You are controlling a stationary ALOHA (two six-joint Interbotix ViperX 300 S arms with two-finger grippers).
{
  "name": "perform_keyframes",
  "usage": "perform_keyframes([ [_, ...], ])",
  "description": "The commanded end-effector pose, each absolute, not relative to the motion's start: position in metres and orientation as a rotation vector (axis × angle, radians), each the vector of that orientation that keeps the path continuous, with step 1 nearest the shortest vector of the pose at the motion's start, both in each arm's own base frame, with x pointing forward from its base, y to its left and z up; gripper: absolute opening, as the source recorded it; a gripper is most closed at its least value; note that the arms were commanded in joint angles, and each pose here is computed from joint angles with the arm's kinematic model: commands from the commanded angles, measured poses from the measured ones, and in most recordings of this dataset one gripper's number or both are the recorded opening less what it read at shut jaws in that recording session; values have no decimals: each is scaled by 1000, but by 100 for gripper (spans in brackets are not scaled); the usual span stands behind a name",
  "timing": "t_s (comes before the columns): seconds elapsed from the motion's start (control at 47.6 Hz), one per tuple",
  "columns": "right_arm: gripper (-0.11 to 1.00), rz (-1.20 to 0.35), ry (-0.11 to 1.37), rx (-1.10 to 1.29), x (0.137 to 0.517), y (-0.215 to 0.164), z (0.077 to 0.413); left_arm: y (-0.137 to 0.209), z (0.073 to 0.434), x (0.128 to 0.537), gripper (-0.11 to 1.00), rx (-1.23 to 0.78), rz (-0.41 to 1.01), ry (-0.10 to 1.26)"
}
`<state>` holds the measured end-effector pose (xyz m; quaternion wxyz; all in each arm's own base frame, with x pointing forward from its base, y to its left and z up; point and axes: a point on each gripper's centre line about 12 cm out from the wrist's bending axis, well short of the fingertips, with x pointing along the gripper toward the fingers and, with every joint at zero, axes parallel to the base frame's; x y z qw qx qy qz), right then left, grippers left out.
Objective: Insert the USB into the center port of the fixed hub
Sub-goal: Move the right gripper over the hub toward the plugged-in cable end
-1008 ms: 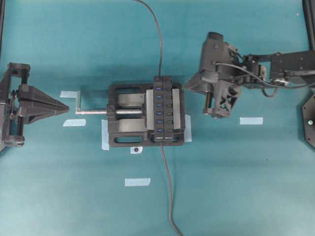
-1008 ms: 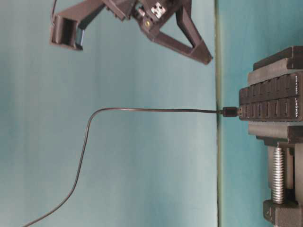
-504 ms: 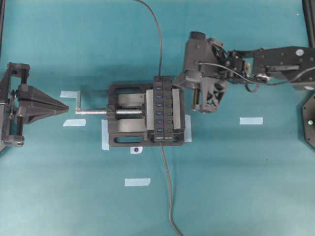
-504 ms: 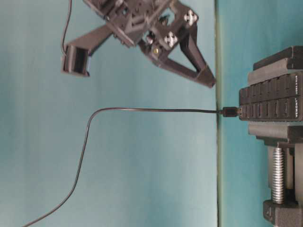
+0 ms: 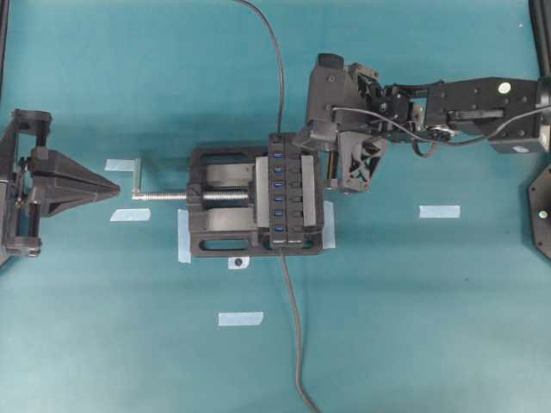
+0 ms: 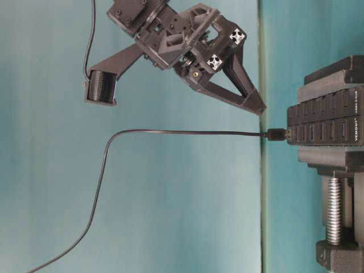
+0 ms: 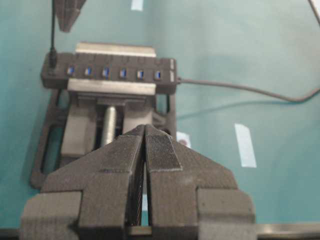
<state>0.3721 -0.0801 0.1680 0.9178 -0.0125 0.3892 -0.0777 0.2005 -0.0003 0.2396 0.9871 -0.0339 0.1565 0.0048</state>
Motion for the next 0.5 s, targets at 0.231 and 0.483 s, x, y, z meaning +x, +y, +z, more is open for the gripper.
perform_keyframes([
  [0.231, -1, -167, 736, -37, 380, -83, 184, 0, 247, 203, 0, -67, 9, 294],
  [0.483, 11, -175, 735, -30, 380, -87, 183, 0, 247, 203, 0, -65, 10, 294],
])
